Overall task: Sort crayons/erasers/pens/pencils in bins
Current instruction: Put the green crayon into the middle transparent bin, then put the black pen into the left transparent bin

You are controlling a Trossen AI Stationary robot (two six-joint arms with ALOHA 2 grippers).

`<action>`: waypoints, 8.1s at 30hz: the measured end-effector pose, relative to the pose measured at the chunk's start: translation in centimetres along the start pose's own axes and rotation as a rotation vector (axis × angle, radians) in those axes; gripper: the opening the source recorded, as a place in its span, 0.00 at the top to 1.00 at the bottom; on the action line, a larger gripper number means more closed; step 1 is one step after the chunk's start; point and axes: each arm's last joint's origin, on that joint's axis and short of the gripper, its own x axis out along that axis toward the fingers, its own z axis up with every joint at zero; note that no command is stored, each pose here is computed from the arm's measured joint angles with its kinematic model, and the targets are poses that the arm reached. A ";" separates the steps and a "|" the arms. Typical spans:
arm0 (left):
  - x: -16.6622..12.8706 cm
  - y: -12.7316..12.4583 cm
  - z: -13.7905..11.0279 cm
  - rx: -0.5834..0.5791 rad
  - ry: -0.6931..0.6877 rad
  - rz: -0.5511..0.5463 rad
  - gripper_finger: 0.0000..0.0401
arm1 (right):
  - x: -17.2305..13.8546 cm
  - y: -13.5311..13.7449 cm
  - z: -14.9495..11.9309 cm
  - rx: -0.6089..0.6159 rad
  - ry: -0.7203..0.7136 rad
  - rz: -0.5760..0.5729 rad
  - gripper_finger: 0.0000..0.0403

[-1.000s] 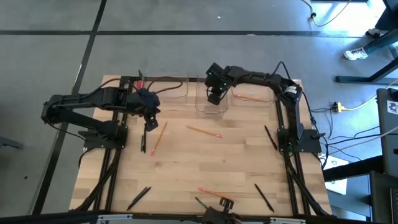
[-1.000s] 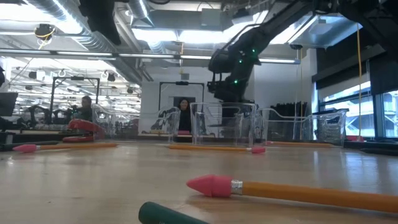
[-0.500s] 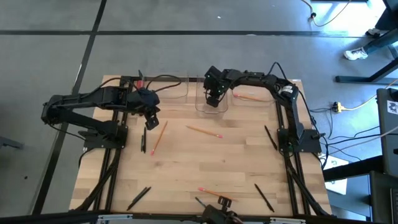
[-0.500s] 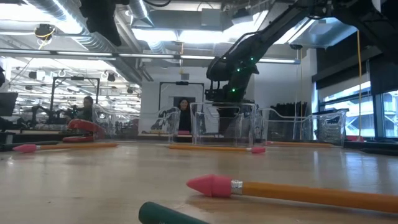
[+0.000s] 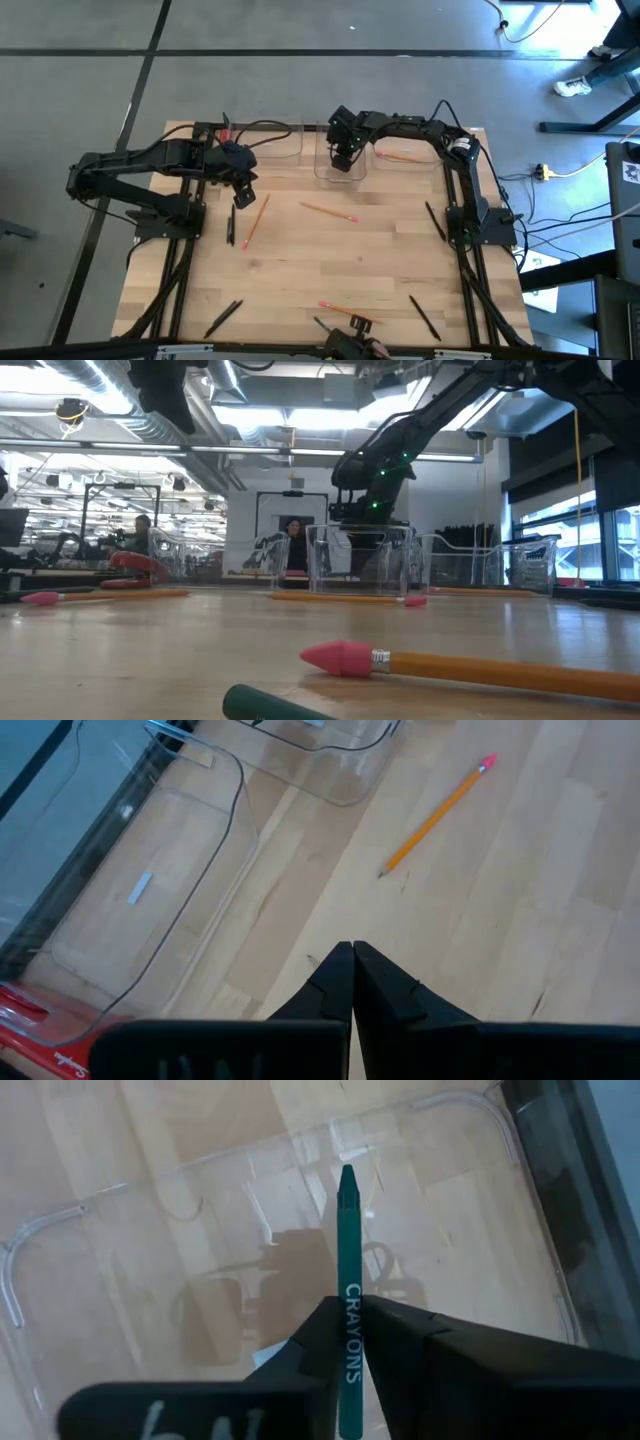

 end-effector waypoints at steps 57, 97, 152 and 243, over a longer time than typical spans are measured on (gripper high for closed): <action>6.9 -4.7 -12.0 -0.926 0.632 0.046 0.83 | -22.1 9.4 10.2 -0.305 -0.451 0.089 0.82; 11.2 -3.9 -16.1 -0.978 0.585 0.029 0.75 | -22.1 9.4 10.2 -0.272 -0.447 0.096 0.82; 11.1 -3.7 -16.3 -1.051 0.543 0.119 0.75 | -22.1 9.3 10.2 -0.282 -0.447 0.093 0.82; 10.7 -3.6 -15.8 -1.051 0.461 0.053 0.96 | -22.1 9.3 10.2 -0.278 -0.447 0.094 0.82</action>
